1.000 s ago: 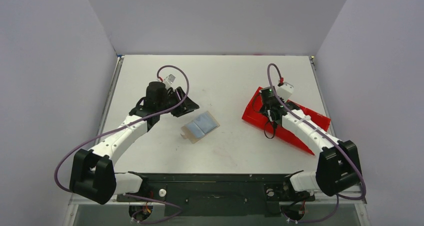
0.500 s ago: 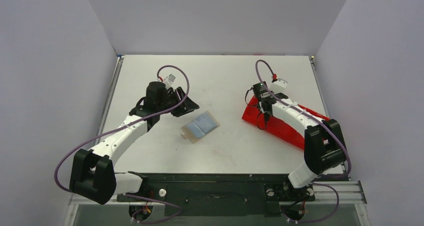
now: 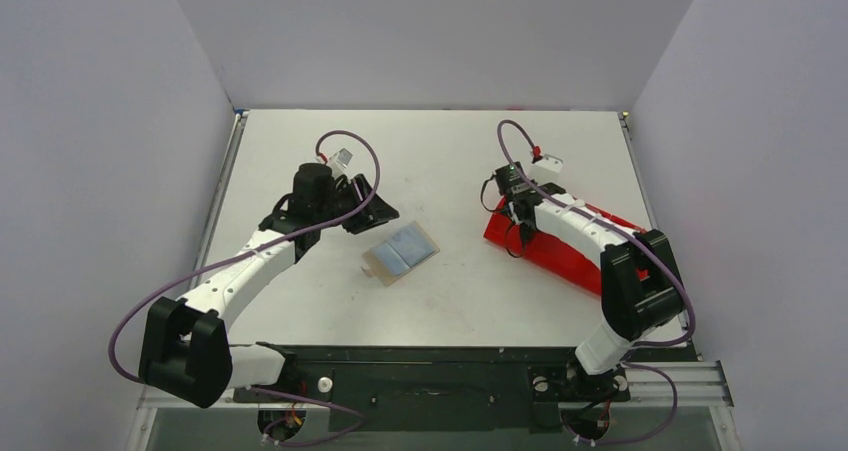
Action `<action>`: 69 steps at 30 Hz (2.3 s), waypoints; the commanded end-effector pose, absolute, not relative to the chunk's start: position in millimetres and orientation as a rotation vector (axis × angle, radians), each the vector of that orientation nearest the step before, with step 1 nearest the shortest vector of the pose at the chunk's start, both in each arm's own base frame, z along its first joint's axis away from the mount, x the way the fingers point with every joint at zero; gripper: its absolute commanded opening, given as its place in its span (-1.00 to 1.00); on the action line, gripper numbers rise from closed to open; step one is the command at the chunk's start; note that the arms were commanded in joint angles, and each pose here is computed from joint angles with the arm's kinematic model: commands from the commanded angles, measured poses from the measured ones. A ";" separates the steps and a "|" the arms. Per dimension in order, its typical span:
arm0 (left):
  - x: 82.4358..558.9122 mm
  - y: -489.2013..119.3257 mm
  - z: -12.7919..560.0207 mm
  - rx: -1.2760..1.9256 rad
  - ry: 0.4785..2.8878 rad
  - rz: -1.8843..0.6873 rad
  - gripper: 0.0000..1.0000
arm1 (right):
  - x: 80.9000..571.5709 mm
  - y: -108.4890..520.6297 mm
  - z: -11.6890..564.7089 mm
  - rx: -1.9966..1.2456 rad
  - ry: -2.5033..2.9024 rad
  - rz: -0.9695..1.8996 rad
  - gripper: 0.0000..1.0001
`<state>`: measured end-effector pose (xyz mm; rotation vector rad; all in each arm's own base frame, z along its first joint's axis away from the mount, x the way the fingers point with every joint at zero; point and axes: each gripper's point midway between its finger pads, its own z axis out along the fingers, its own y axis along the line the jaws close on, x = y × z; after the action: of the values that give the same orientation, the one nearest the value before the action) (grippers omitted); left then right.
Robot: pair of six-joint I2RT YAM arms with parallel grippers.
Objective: Take the credit cards out of the card holder
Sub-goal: Place the credit card in the storage box, then remove the credit card from the card holder.
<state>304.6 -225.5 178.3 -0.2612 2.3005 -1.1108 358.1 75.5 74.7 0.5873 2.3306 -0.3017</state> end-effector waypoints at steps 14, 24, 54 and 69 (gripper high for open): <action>309.9 -221.4 195.4 -0.253 2.253 -1.071 -0.19 | 361.2 123.7 151.2 0.428 2.236 -0.078 0.31; 313.1 -183.3 161.4 -0.470 2.348 -0.775 -0.19 | 339.3 220.3 161.6 0.063 2.272 0.207 0.34; 271.7 -158.1 31.4 -0.703 2.638 -0.438 -1.00 | 306.4 351.7 64.1 -0.342 2.484 0.378 -1.00; 276.2 -153.9 10.0 -0.726 2.664 -0.366 -1.00 | 301.2 351.3 45.7 -0.360 2.518 0.341 -1.00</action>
<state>265.5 -157.6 13.3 -0.7196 2.6891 -0.4181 296.1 337.6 38.5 -0.3484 2.5540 0.3184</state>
